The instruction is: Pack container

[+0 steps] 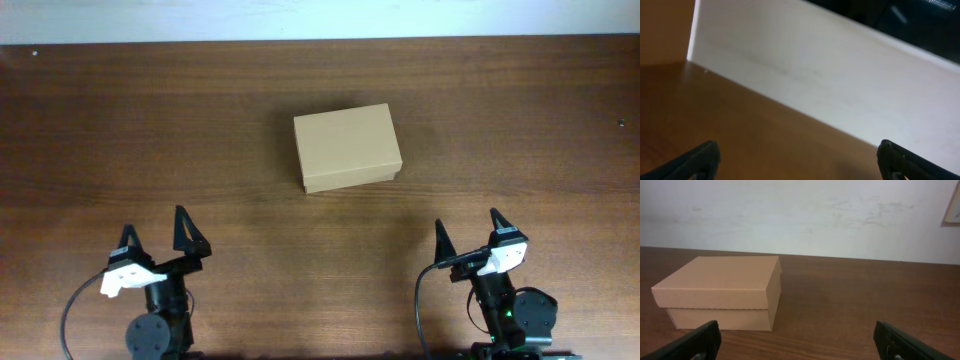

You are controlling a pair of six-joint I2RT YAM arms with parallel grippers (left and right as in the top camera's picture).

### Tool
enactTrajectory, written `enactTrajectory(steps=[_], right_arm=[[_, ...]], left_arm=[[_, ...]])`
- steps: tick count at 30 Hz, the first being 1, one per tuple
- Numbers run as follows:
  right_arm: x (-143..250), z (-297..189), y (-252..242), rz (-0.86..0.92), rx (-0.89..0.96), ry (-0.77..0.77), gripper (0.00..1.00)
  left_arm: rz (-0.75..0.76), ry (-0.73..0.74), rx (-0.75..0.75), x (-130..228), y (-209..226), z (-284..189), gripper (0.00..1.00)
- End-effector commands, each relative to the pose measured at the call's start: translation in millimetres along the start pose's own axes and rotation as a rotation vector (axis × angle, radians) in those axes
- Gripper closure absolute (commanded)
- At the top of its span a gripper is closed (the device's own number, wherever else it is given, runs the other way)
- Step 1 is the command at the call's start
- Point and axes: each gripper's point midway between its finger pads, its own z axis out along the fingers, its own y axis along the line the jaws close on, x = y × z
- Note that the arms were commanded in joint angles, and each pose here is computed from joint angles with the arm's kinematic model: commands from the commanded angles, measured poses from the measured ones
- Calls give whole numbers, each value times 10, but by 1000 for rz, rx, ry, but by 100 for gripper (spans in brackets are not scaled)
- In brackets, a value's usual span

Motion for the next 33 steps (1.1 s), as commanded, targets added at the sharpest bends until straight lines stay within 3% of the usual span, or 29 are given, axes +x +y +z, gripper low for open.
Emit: enactTrajectory(steps=[1, 6, 33], right_arm=[[23, -1, -14, 12, 8, 4, 1], [23, -1, -14, 12, 8, 4, 1], [23, -1, -14, 12, 8, 4, 1]], left_arm=[[3, 38, 0, 94, 9, -9, 0], [33, 149, -44, 366, 124, -36, 0], [31, 146, -42, 357, 120, -35, 0]])
